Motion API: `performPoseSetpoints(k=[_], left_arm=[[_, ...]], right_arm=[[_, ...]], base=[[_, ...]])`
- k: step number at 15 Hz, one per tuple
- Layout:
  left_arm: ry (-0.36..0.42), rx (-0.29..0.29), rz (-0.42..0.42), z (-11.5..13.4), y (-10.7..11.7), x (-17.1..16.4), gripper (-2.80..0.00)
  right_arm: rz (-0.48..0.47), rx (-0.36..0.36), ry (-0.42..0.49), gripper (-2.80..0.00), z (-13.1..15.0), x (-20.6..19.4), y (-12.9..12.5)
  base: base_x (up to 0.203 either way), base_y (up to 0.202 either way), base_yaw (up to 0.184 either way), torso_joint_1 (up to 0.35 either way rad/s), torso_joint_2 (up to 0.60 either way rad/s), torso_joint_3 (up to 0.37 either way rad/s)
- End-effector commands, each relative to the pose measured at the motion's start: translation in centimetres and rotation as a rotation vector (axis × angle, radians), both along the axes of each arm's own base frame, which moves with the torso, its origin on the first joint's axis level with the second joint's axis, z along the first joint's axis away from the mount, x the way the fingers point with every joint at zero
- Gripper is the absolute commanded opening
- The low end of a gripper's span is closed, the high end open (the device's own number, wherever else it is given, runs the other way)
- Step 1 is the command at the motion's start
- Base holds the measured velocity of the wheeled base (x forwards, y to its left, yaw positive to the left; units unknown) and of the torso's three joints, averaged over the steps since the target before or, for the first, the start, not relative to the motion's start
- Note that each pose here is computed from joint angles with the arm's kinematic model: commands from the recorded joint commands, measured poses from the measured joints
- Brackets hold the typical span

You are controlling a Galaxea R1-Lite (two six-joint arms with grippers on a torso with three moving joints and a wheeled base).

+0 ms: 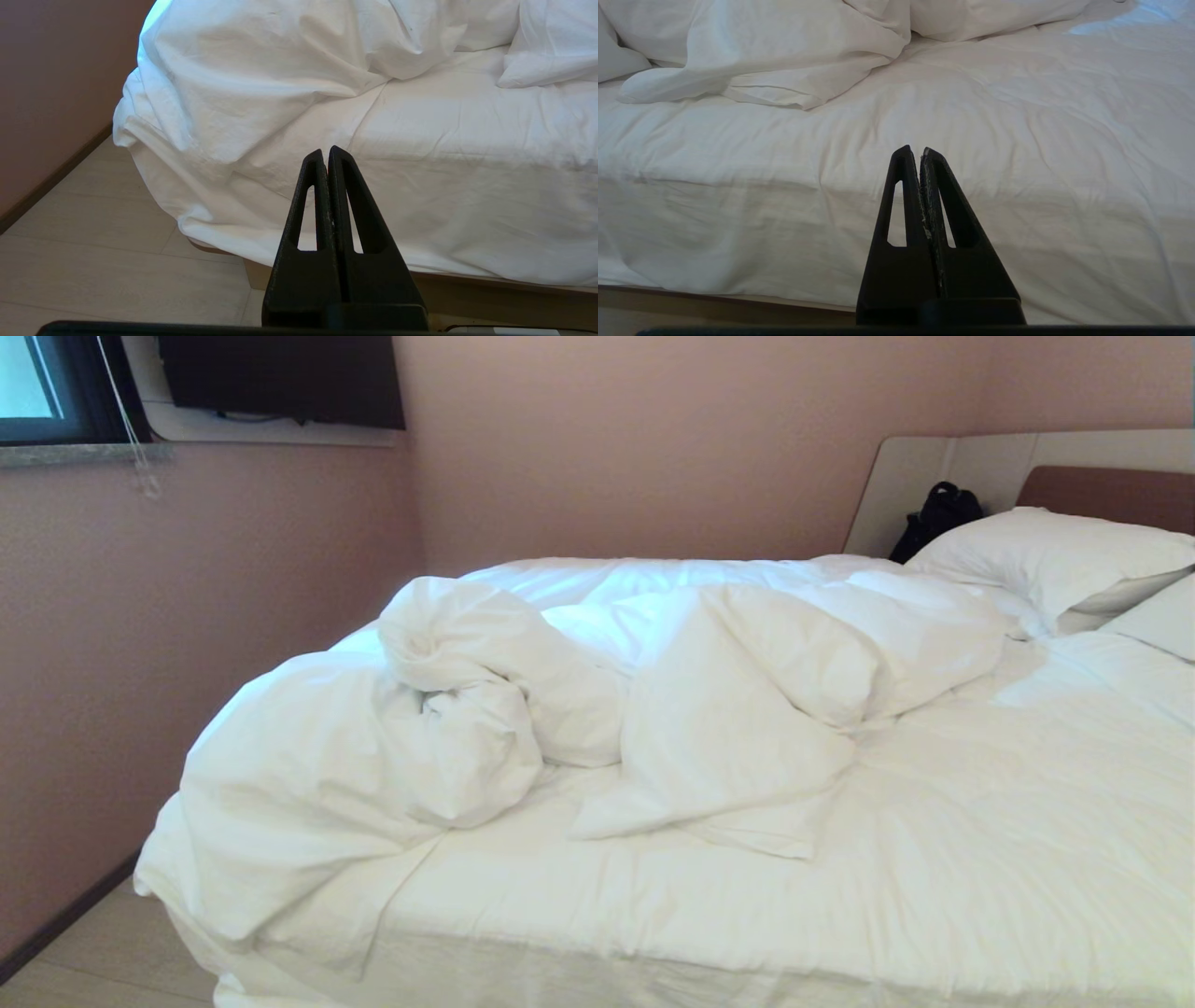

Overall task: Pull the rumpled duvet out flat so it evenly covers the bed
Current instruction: Hold the folded corner of the quilt

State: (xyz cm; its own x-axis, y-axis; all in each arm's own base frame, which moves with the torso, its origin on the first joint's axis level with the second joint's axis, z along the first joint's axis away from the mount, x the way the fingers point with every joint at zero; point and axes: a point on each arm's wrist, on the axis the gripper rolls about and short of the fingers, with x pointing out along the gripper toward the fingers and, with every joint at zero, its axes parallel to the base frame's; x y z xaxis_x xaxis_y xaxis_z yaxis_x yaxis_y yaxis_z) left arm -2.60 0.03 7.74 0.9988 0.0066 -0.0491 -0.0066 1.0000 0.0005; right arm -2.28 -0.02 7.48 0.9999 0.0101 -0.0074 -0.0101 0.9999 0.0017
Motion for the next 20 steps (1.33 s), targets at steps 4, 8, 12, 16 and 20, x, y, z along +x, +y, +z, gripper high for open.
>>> performPoseSetpoints(k=[4,8,12,16,20], left_arm=[[0.001,0.0,0.0,0.0,0.0,0.0,-2.8],[0.0,0.0,0.0,0.0,0.0,0.0,-2.8],[0.001,0.0,0.0,0.0,0.0,0.0,-2.8],[0.001,0.0,0.0,0.0,0.0,0.0,-2.8],[0.001,0.0,0.0,0.0,0.0,0.0,-2.8]], right_arm=[[0.002,-0.016,-0.001,-2.8,0.0,0.0,0.0],[0.002,-0.04,0.004,-2.8,0.0,0.0,0.0],[-0.001,-0.022,-0.003,-2.8,0.0,0.0,0.0],[0.017,-0.053,-0.002,-2.8,0.9,-0.3,0.0],[0.135,0.006,0.141,-2.8,5.4,1.2,0.3]], base=[[0.0,0.0,0.0,0.0,0.0,0.0],[0.0,0.0,0.0,0.0,0.0,0.0],[0.0,0.0,0.0,0.0,0.0,0.0],[0.0,0.0,0.0,0.0,0.0,0.0],[0.0,0.0,0.0,0.0,0.0,0.0]])
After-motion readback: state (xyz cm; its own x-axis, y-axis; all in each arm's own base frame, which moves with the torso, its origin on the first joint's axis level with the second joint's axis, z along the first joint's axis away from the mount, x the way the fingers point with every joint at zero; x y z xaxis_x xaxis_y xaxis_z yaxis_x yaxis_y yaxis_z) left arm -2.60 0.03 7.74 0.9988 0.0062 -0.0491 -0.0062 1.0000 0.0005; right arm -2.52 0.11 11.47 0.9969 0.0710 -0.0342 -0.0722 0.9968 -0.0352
